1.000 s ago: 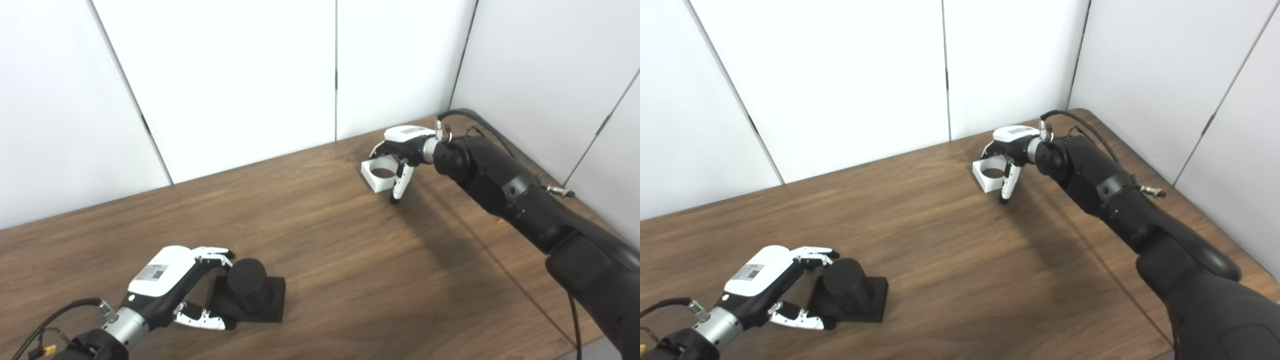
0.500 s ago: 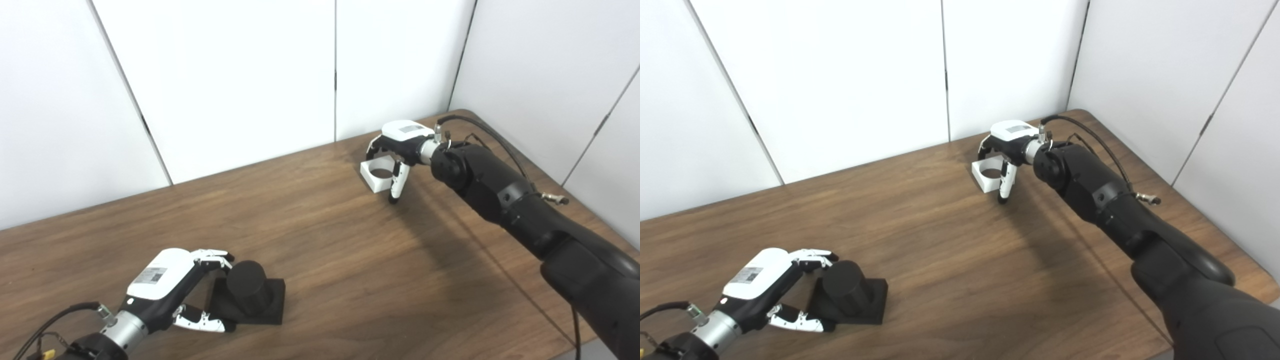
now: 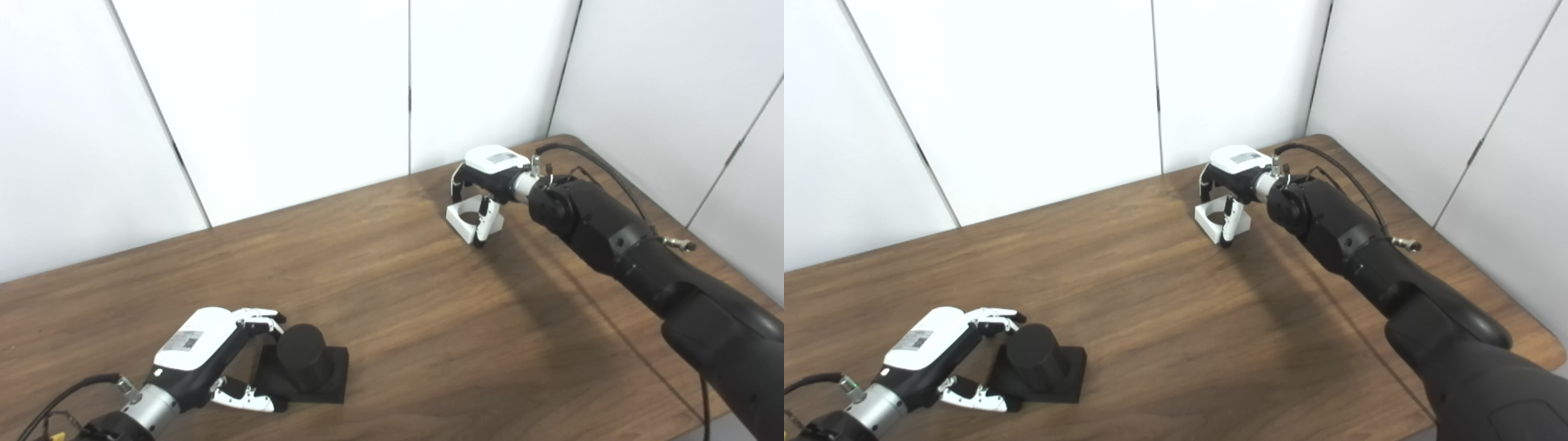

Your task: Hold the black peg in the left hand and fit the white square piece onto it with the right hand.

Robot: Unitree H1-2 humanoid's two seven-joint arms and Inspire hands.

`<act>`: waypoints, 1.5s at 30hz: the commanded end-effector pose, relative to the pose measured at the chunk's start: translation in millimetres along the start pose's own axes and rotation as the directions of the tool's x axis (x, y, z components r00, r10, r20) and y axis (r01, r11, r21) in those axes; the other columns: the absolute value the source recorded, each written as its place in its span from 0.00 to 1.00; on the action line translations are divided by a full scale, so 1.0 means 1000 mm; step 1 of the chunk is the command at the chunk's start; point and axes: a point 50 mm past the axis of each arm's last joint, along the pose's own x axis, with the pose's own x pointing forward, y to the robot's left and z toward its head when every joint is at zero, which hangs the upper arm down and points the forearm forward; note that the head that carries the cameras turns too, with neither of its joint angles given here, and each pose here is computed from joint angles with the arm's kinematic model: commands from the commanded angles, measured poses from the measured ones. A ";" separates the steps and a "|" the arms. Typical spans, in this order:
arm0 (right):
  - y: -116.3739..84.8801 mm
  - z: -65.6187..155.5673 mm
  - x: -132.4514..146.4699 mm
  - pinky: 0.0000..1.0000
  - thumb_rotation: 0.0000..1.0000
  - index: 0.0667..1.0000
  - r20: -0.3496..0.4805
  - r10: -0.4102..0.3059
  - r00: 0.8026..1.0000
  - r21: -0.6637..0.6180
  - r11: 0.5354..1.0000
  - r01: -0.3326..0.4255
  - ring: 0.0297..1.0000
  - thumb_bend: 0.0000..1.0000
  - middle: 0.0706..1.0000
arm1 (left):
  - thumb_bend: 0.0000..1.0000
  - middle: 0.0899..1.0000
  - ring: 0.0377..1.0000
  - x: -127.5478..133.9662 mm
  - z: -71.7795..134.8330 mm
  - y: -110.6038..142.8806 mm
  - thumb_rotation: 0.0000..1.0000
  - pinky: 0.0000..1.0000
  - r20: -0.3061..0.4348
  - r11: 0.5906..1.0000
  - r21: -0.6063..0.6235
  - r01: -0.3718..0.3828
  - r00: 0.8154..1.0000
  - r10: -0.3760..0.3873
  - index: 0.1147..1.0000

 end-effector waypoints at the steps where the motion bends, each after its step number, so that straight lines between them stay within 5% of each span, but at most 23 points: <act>1: -0.001 -0.006 0.001 0.64 0.13 0.45 -0.028 0.005 1.000 -0.047 0.999 -0.006 0.75 0.52 0.72 | 0.52 0.80 0.81 -0.023 -0.014 -0.036 0.06 0.66 -0.073 0.979 -0.012 0.203 0.976 -0.203 0.42; 12: -0.007 -0.008 -0.004 0.63 0.13 0.45 -0.016 -0.046 0.999 -0.013 0.999 0.046 0.76 0.52 0.71 | 0.52 0.80 0.81 -0.022 -0.013 -0.035 0.06 0.66 -0.072 0.979 -0.009 0.205 0.976 -0.205 0.42; 30: -0.048 0.000 -0.029 0.71 0.12 0.44 0.107 -0.163 0.981 0.072 0.985 0.156 0.78 0.52 0.72 | 0.52 0.80 0.80 -0.004 -0.008 -0.036 0.07 0.64 -0.076 0.975 -0.006 0.223 0.972 -0.223 0.42; 37: -0.057 0.015 -0.037 0.70 0.12 0.45 0.181 -0.196 0.964 0.080 0.980 0.184 0.78 0.52 0.72 | 0.52 0.79 0.80 0.003 -0.003 -0.037 0.07 0.63 -0.082 0.971 -0.001 0.237 0.968 -0.236 0.42; 45: -0.068 0.044 -0.045 0.67 0.13 0.44 0.323 -0.215 0.922 0.079 0.977 0.200 0.76 0.52 0.71 | 0.52 0.79 0.79 0.013 0.003 -0.039 0.07 0.63 -0.084 0.974 0.003 0.227 0.971 -0.225 0.42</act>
